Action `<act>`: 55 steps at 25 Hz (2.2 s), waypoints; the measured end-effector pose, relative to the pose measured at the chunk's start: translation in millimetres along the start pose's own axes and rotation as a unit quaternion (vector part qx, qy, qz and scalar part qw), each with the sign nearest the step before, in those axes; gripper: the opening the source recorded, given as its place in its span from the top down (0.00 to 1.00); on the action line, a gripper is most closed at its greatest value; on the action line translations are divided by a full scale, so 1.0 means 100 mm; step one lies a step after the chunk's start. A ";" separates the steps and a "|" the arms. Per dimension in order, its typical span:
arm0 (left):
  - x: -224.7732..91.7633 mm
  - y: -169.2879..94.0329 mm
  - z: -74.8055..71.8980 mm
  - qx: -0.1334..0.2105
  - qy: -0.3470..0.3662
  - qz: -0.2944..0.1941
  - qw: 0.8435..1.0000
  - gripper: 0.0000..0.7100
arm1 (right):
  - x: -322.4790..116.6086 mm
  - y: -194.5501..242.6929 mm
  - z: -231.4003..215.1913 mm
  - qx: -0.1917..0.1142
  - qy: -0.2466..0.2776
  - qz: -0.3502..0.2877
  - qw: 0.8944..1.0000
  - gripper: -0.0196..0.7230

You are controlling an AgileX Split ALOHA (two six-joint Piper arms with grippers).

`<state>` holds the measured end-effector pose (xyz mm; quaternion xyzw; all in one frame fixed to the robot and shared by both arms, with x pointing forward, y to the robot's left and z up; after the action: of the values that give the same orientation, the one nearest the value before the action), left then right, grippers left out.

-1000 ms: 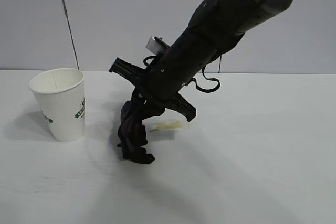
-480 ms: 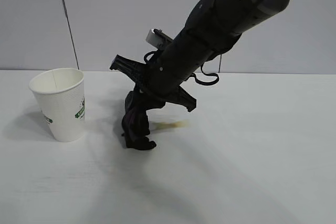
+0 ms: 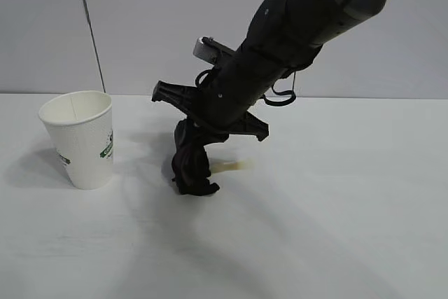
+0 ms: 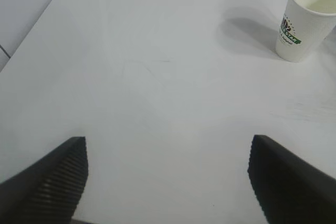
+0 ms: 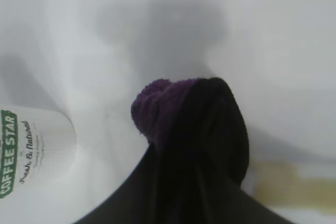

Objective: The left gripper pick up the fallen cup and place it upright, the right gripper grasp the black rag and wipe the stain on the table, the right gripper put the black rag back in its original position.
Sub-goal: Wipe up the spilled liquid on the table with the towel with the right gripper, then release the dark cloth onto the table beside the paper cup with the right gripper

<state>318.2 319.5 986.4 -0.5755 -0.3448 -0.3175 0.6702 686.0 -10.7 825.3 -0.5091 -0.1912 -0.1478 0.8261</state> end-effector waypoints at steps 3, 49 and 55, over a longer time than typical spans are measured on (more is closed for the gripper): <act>0.00 0.00 0.00 0.000 0.000 0.000 1.000 0.16 | -0.01 0.00 -0.08 -0.006 0.029 0.010 1.000 0.87; 0.00 0.00 0.00 0.000 0.000 0.000 1.000 0.16 | -0.24 -0.44 -1.31 -0.122 -0.001 0.179 0.976 0.87; 0.00 0.00 0.00 0.000 0.000 0.000 1.000 0.16 | -0.41 -0.53 -1.23 -0.106 0.008 0.225 0.969 0.87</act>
<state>318.2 319.5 986.4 -0.5755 -0.3448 -0.3175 0.6702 647.5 -142.5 797.3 -0.6227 -0.0486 0.0182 0.7807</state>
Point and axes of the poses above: a point on each arm's last joint axis where the gripper is mounted, y pointing out along that axis toward the gripper, z along the wrist's bending axis when the last joint is at zero, x = y × z, the point moved 10 cm from there along y, pointing out along that axis toward the gripper, and after that the axes turned 3 degrees about y, right-handed, at the moved point
